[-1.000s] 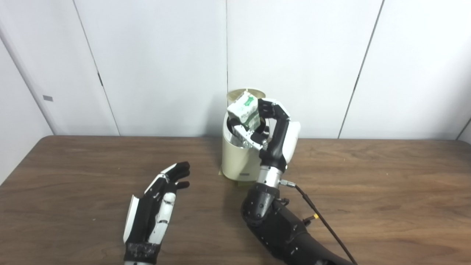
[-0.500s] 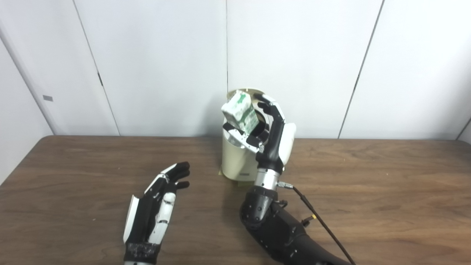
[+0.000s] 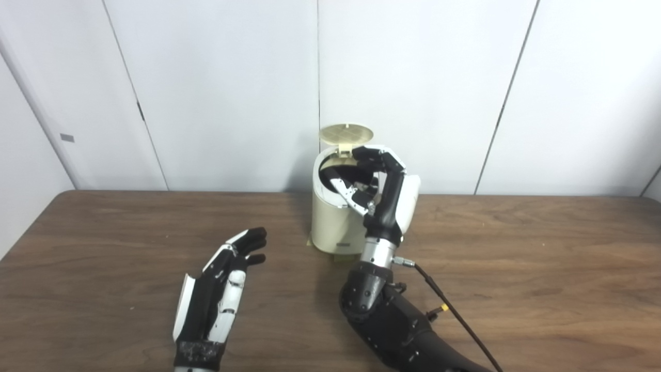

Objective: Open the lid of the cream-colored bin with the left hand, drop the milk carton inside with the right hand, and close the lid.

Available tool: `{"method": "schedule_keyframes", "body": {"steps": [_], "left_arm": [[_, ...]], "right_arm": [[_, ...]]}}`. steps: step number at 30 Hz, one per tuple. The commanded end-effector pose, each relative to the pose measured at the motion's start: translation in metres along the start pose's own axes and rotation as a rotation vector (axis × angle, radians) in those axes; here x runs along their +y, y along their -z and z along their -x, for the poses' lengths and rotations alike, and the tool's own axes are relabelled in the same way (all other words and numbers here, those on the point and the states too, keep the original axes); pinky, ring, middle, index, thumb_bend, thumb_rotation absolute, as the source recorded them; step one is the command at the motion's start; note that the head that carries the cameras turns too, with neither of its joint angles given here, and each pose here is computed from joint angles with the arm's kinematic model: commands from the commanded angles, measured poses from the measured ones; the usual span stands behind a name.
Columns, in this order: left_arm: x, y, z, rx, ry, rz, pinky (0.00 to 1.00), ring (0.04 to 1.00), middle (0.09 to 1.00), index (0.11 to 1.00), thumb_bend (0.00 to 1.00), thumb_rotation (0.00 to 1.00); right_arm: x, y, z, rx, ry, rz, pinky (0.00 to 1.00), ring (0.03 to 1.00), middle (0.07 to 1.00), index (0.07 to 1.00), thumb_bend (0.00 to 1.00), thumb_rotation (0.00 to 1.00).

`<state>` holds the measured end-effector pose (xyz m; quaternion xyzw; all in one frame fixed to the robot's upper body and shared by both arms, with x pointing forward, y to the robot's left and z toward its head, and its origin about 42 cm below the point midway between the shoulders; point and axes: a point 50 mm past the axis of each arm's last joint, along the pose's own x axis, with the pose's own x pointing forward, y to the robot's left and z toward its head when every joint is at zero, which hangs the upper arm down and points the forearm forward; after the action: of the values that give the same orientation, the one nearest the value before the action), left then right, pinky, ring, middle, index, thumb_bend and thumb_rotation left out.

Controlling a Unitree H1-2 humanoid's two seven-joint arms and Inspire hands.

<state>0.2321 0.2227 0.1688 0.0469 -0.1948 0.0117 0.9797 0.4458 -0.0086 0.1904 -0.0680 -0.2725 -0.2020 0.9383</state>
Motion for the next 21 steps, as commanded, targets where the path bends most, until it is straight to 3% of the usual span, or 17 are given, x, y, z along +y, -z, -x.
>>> {"method": "schedule_keyframes", "body": {"steps": [1, 11, 17, 21], "left_arm": [[-0.002, 0.005, 0.074, 0.133, -0.055, 0.008, 0.76, 0.822, 0.823, 0.792, 0.24, 0.77], [-0.001, 0.007, 0.071, 0.134, -0.049, 0.012, 0.76, 0.826, 0.83, 0.794, 0.23, 0.78], [-0.001, 0.017, 0.059, 0.121, -0.035, 0.002, 0.77, 0.828, 0.831, 0.794, 0.23, 0.81], [-0.001, 0.026, 0.049, 0.113, -0.04, 0.009, 0.78, 0.83, 0.83, 0.799, 0.22, 0.86]], "right_arm": [[0.01, -0.029, -0.026, -0.104, 0.05, -0.071, 0.44, 0.466, 0.499, 0.477, 0.51, 0.0], [0.007, -0.036, -0.022, -0.105, 0.066, -0.13, 0.41, 0.458, 0.498, 0.479, 0.51, 0.0], [-0.006, -0.033, -0.017, -0.069, 0.11, -0.18, 0.36, 0.444, 0.494, 0.483, 0.51, 0.0], [-0.022, -0.031, -0.023, -0.096, 0.121, -0.193, 0.35, 0.438, 0.491, 0.498, 0.51, 0.0]]}}
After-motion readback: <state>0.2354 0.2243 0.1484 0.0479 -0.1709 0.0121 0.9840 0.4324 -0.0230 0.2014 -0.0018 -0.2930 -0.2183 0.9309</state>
